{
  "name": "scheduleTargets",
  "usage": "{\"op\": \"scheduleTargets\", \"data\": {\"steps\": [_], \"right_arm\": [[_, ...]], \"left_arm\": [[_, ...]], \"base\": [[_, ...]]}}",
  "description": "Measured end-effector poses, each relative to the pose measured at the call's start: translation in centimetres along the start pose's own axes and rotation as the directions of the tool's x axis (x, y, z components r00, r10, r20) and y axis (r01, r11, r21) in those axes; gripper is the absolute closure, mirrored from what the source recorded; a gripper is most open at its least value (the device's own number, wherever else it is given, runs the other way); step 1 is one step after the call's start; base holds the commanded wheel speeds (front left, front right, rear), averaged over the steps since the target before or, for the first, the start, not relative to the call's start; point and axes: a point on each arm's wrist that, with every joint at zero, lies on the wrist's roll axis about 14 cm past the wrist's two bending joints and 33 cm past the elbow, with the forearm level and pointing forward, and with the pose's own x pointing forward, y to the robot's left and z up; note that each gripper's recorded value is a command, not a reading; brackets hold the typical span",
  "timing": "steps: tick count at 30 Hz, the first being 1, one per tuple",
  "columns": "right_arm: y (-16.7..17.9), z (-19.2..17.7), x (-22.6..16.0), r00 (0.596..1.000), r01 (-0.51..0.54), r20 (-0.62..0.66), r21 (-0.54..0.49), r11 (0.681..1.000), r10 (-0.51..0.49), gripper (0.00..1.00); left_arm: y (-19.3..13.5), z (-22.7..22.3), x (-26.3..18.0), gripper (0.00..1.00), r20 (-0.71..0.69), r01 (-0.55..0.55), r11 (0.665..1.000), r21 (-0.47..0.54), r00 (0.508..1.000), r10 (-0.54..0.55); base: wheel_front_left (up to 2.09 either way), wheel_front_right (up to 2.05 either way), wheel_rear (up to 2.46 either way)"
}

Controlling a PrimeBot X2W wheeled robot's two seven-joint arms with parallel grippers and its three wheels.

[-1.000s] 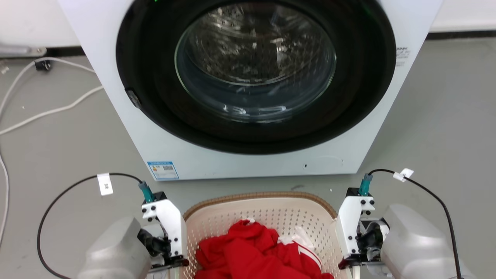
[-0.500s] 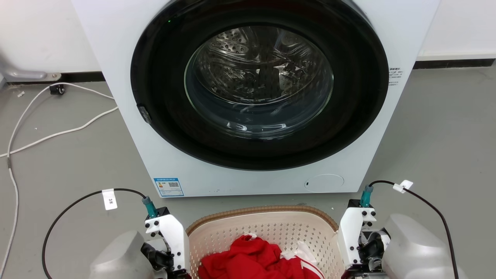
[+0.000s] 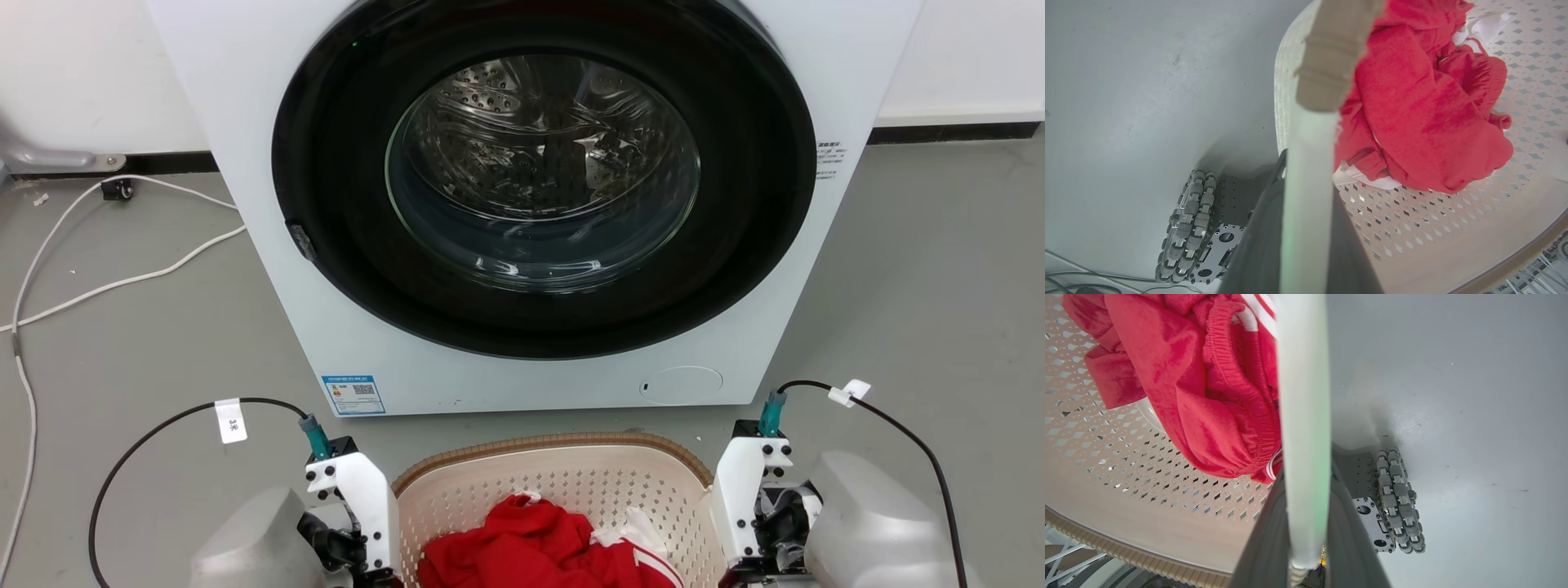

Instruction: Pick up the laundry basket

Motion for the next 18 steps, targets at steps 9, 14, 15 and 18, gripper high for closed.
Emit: {"op": "scheduleTargets", "data": {"steps": [9,14,15,18], "right_arm": [[0.07,0.14,0.05,1.0,-0.001,0.008,-0.003,1.0,0.001,1.0],[0.12,0.21,0.1,1.0,-0.001,0.011,-0.005,1.0,0.001,1.0],[0.12,0.22,0.11,1.0,-0.001,0.012,-0.005,1.0,0.001,1.0],[0.13,0.23,0.11,1.0,-0.001,0.013,-0.006,1.0,0.001,1.0]], "left_arm": [[0.06,-0.05,0.01,1.0,0.002,0.0,1.0,-0.004,1.0,0.0],[0.1,-0.07,0.03,1.0,0.003,0.001,1.0,-0.009,1.0,-0.001],[0.1,-0.05,0.03,1.0,0.005,0.001,1.0,-0.009,1.0,-0.001],[0.1,-0.05,0.03,1.0,0.006,0.001,1.0,-0.011,1.0,-0.001]], "base": [[0.0,0.0,0.0],[0.0,0.0,0.0],[0.0,0.0,0.0],[0.0,0.0,0.0]]}}
